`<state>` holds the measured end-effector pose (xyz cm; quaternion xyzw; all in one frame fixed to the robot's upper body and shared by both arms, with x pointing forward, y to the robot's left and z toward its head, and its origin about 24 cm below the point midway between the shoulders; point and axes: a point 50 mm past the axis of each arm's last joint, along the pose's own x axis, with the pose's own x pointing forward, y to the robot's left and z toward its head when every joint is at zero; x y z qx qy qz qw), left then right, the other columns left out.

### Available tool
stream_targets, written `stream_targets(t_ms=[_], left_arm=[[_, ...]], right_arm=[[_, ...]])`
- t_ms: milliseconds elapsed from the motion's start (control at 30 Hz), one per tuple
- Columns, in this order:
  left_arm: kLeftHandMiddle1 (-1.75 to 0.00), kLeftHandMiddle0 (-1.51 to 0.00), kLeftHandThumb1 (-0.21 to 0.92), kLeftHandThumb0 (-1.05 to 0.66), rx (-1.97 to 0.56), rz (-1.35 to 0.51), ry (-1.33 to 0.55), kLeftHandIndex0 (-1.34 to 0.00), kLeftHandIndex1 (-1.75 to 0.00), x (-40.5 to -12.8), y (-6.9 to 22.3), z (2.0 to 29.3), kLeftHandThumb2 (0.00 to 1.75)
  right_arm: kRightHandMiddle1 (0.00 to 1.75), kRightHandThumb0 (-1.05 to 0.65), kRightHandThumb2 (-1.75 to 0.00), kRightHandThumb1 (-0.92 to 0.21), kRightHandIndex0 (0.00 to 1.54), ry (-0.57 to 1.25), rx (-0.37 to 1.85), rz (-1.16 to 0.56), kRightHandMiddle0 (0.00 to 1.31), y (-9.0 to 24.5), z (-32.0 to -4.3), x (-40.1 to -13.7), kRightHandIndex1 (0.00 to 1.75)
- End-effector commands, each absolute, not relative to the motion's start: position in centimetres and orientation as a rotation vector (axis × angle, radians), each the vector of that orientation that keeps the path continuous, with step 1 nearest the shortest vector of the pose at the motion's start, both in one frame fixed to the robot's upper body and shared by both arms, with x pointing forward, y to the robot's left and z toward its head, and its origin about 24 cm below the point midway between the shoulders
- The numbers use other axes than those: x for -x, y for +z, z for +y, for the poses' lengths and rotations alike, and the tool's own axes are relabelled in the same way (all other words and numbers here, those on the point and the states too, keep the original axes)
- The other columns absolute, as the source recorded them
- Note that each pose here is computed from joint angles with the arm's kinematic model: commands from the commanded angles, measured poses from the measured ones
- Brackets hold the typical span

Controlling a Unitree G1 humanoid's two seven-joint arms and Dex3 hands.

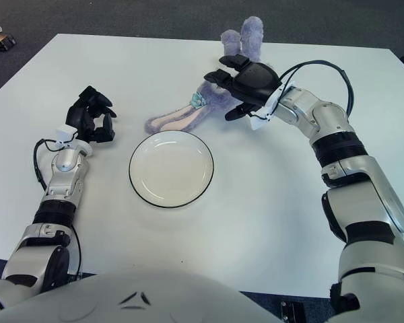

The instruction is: Put the doll into the plate.

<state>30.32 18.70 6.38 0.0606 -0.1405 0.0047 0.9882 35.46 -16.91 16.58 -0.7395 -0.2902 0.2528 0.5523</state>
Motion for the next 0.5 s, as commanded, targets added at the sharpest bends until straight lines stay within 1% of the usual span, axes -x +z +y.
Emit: stream_targets(t_ms=[0,167,467], left_arm=[[-1.75,-0.50,0.32,-0.01,-0.115,-0.153,0.015,-0.48,-1.75,-28.5,2.8,18.4,1.32],[-1.75,-0.50,0.32,-0.01,-0.113,-0.156,0.015,-0.48,-1.75,-28.5,2.9,18.4,1.32],[-1.75,-0.50,0.32,-0.01,-0.108,-0.159,0.015,-0.48,-1.75,-28.4,2.9,18.2,1.32]], right_arm=[[0.29,-1.02,-0.62,-0.92,0.00,0.599,1.777,-0.669,0.00,17.0,-16.6,-36.0,0.09],[0.25,-1.02,-0.62,-0.92,0.00,0.606,1.783,-0.630,0.00,16.7,-16.5,-36.4,0.06],[0.32,-1.00,-0.58,-0.92,0.01,0.616,1.801,-0.573,0.00,16.1,-16.3,-37.2,0.04]])
